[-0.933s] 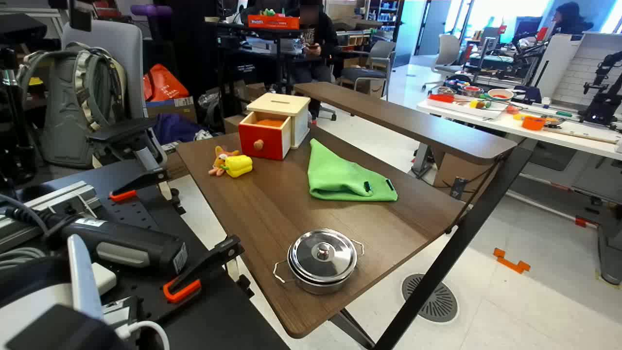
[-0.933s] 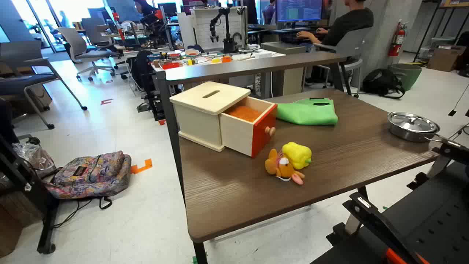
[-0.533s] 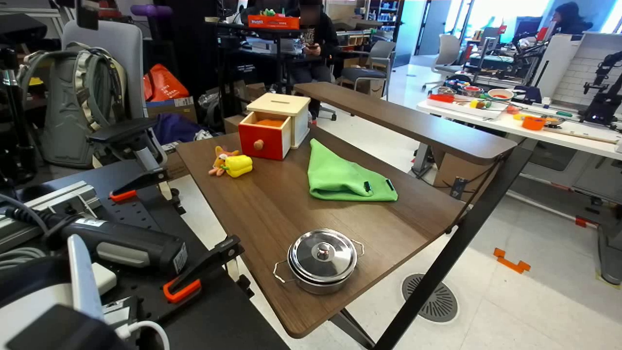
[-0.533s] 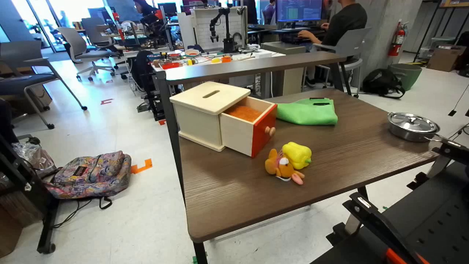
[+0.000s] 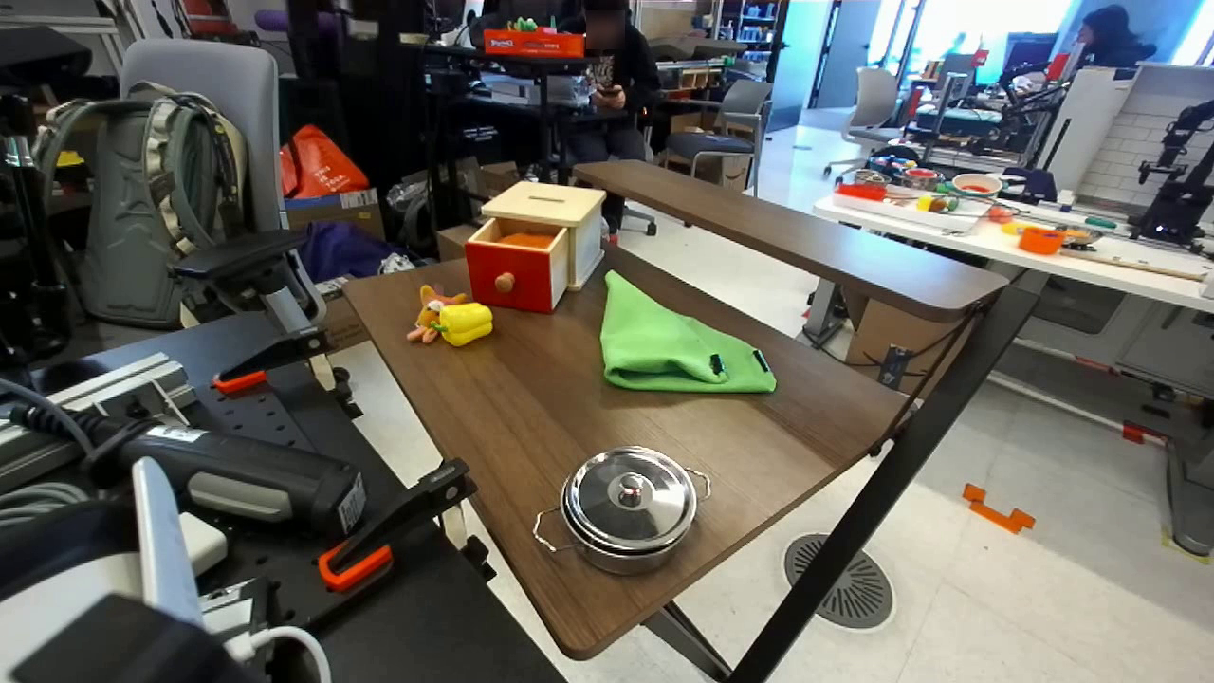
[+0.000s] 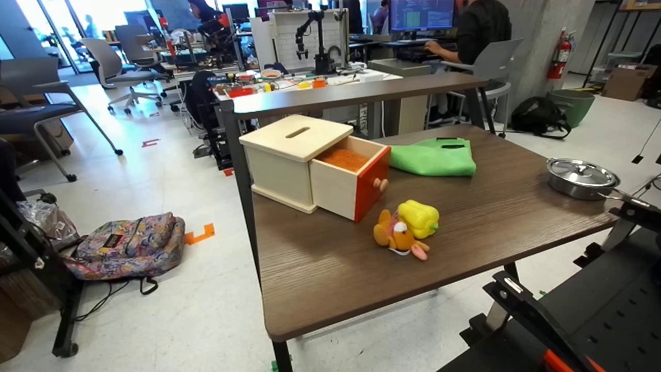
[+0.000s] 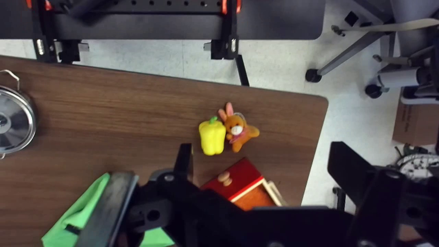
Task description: Move the cloth forward
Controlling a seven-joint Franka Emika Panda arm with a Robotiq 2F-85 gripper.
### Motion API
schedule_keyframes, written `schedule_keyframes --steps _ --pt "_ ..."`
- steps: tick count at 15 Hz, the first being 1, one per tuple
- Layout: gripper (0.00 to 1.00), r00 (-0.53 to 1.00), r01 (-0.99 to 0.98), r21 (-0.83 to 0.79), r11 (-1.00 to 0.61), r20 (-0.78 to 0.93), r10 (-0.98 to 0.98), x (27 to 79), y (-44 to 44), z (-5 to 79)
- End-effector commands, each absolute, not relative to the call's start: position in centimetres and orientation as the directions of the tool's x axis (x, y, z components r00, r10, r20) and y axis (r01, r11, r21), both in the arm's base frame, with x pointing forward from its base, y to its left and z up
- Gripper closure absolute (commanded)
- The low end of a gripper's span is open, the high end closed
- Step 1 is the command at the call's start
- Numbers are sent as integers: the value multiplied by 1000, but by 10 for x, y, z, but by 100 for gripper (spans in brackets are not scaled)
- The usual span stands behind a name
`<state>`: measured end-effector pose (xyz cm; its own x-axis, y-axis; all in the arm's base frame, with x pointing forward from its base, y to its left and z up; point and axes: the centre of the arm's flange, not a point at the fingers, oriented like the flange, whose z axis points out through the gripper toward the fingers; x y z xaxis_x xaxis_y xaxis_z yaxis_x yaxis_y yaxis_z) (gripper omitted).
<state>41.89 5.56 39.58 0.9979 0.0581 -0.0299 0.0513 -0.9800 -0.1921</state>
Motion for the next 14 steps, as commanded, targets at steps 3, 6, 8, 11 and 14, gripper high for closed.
schedule_keyframes --steps 3,6,8,11,14 --pt "0 995 -28 -202 -979 85 -46 508 -13 353" --pt "0 986 -98 -198 -975 112 -122 543 -46 315" --pt "0 979 -138 -199 -970 121 -164 564 -65 289" --pt "0 969 -179 -188 -966 135 -206 590 -81 256" --pt "0 966 -194 -178 -965 135 -220 616 -88 229"
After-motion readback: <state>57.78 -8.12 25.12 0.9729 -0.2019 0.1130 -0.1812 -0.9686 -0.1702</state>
